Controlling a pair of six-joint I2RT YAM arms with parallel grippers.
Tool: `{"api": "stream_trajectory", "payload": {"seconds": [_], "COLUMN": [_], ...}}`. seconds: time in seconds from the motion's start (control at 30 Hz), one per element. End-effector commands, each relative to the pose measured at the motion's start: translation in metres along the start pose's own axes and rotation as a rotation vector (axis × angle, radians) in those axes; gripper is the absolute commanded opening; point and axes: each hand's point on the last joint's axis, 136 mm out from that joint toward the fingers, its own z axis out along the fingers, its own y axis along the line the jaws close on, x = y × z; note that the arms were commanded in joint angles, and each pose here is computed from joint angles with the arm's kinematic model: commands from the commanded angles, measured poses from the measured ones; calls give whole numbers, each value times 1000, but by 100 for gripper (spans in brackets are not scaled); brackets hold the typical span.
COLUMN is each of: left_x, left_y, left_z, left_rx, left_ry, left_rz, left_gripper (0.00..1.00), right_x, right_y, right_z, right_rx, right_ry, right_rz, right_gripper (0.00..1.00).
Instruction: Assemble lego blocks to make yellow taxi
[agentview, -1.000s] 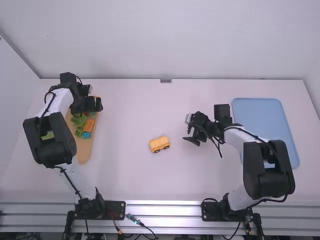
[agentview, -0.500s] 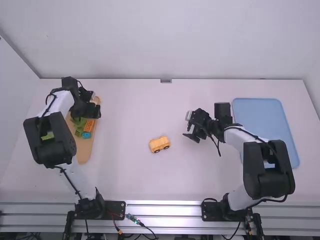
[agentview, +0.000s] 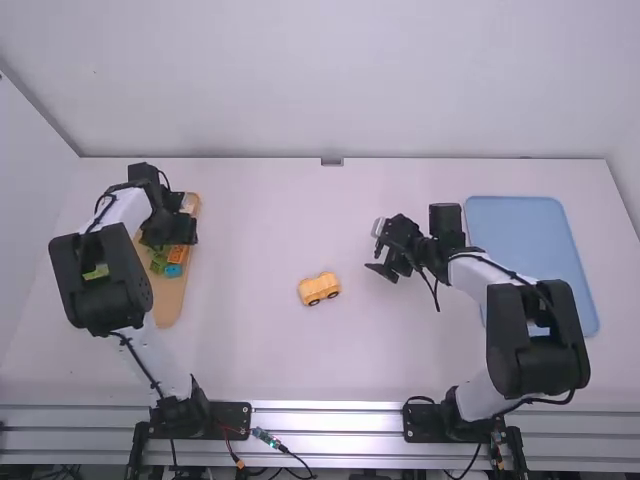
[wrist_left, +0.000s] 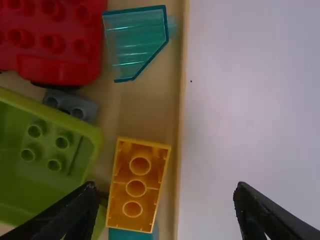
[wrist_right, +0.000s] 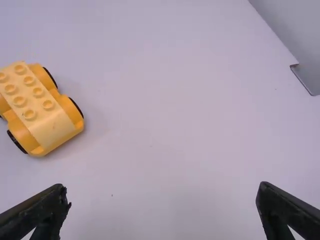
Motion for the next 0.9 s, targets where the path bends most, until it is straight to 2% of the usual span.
{"api": "stream_trajectory", "payload": {"seconds": [0.0,0.4,0.5,0.67,0.73,0.87], "left_x": [8,22,27,29,25,23], "left_y": [4,23,32,24,22,19], "left_z": [4,13,14,13,15,20], "left_rx": [-11,-39,-42,87,110,104], "left_ry": [21,33,39,8,-20,-38], "left_rz": [-21,-112,-120,0,6,34], "left_gripper": [72,58,59,63,68,67], "right_x": [-8,-2,-2,-3,-6,-7], "right_y": [-3,-11,-11,-12,-10,-7], "right_z": [-5,-11,-11,-11,-9,-7], "right_rx": [13,37,37,40,33,25], "right_ry": [-16,-12,-11,-16,-19,-20], "right_rz": [-15,38,36,27,20,16], "right_gripper": [99,99,99,99,99,99]}}
